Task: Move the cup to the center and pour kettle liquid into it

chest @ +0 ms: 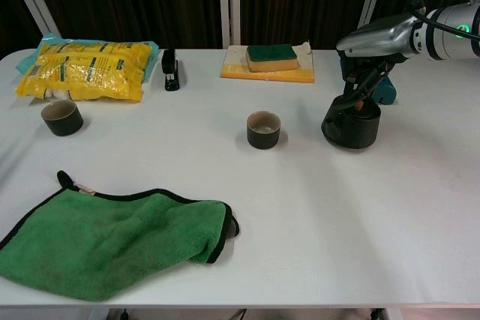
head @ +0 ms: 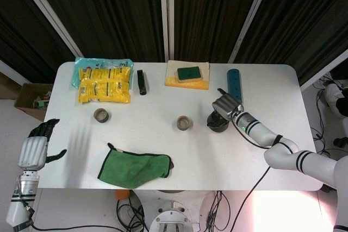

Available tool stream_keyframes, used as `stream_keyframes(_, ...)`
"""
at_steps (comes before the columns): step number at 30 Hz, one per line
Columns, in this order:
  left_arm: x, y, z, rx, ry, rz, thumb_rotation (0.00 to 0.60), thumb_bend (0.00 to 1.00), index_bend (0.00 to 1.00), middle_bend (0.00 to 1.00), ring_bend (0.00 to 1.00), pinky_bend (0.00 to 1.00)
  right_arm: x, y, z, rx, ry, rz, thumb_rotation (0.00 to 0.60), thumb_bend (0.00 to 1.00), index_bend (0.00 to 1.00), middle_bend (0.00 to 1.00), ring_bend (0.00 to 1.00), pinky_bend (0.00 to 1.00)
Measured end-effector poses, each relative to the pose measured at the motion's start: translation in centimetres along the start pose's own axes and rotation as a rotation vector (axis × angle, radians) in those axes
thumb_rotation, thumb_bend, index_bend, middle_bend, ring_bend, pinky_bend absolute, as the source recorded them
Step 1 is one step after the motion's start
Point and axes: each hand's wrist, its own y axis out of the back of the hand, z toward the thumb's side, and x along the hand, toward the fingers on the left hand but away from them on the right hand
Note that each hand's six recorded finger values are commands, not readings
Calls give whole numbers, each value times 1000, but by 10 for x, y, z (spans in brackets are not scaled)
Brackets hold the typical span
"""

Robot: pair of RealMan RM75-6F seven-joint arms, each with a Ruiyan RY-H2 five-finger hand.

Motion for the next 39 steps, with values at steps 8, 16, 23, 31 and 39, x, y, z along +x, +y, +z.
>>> stream_keyframes(8,-1,0,-1,-1,3,-3,600,131,147,127,148,253,3,0,-2,-39,-13,-25,243,176,1000,1000,854,213)
stream_keyframes(16,0,-3,-1,-5,2,-10,600,131,147,127,148,253,9,2,-5,-72,-29,-102,242,200,1000,1000,926,376)
stream_keyframes(23,0,-4,-1,-3,0,-12,600,131,148,127,149,253,16,0,-8,-112,-29,-147,242,286,1000,1000,951,424)
stream_keyframes(31,-1,-6,-1,-7,0,-14,600,131,148,127,149,253,21,3,-10,-125,-23,-169,241,383,1000,1000,953,426)
stream_keyframes(39,-1,-6,-2,-8,3,-13,600,131,155,127,149,253,22,5,-8,-134,-19,-169,242,389,1000,1000,955,432)
